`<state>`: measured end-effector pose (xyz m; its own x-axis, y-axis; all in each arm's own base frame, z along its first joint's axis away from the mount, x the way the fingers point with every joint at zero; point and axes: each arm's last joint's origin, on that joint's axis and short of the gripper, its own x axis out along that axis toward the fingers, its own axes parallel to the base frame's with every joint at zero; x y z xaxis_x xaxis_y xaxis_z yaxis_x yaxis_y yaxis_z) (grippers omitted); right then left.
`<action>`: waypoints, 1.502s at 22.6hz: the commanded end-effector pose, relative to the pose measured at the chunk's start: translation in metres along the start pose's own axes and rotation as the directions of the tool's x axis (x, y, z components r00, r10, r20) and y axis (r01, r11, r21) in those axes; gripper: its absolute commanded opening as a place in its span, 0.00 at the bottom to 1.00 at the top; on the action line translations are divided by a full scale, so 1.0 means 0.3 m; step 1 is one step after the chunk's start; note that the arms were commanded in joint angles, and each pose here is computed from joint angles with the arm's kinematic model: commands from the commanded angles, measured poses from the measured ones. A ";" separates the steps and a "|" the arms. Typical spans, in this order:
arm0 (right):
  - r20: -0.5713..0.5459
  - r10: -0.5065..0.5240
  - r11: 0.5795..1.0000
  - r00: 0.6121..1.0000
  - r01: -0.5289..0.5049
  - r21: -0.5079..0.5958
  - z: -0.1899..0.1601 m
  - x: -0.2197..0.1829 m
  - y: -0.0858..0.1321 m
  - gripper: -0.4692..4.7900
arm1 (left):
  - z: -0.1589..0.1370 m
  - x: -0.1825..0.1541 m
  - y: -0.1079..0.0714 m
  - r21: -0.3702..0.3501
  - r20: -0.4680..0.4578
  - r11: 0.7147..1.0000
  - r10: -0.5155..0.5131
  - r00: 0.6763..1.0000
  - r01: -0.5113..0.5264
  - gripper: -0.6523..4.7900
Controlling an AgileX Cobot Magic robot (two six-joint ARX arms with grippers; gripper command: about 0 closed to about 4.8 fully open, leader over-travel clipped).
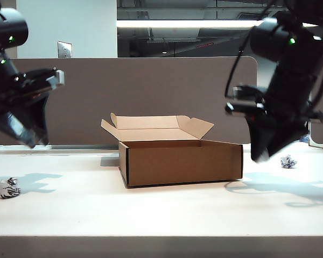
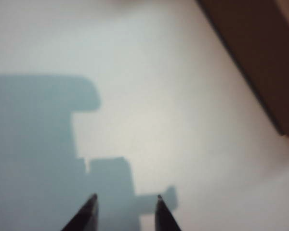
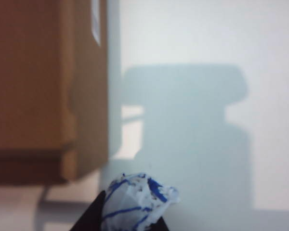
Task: Pick up all the paper balls on the table and put them in the paper box.
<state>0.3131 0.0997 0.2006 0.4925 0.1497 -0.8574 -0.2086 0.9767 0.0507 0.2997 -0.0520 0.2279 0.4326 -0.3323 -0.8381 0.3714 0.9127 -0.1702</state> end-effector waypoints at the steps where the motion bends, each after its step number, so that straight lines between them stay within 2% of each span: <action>1: 0.064 0.021 1.000 0.998 -0.021 -0.007 0.070 -0.056 0.010 0.29 | 0.055 -0.034 -0.032 0.041 0.056 0.999 -0.016 0.998 0.014 0.39; 8: 0.199 0.135 0.990 0.971 -0.127 -0.054 0.195 -0.149 0.069 0.29 | 0.109 -0.055 -0.126 0.125 0.095 0.991 -0.055 0.994 0.043 0.39; 12: 0.215 0.183 0.982 0.959 -0.167 -0.087 0.230 -0.156 0.114 0.31 | 0.105 -0.066 -0.157 0.141 0.035 0.989 0.038 0.999 -0.043 0.41; 15: 0.210 0.203 0.977 0.956 -0.184 -0.105 0.242 -0.146 0.141 0.42 | 0.090 -0.084 -0.152 0.138 -0.048 0.982 0.138 0.989 -0.130 0.43; 17: 0.206 0.211 0.975 0.956 -0.191 -0.111 0.244 -0.136 0.151 0.62 | 0.064 -0.093 -0.144 0.144 -0.138 0.968 0.227 0.964 -0.207 0.52; 20: 0.230 0.216 0.974 0.949 -0.194 -0.115 0.252 -0.139 0.154 0.71 | 0.051 -0.095 -0.144 0.144 -0.179 0.969 0.227 0.957 -0.203 0.52; 25: 0.209 0.211 0.975 0.955 -0.190 -0.113 0.246 -0.140 0.152 0.71 | 0.030 -0.087 -0.147 0.127 -0.238 0.979 0.185 0.953 -0.158 0.52; 30: 0.192 0.197 0.976 0.961 -0.174 -0.128 0.240 -0.138 0.150 0.71 | 0.002 -0.056 -0.140 0.122 -0.347 0.982 0.181 0.920 -0.147 0.52; 34: 0.192 0.194 0.976 0.962 -0.170 -0.136 0.240 -0.138 0.150 0.71 | -0.015 -0.016 -0.132 0.118 -0.389 0.983 0.178 0.904 -0.143 0.52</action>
<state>0.3445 0.1476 0.2693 0.5789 0.3574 -0.7329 -0.3936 0.9097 0.1326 0.2793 -0.0854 0.2387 0.1472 -0.0437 -0.9881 0.4020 0.9154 0.0195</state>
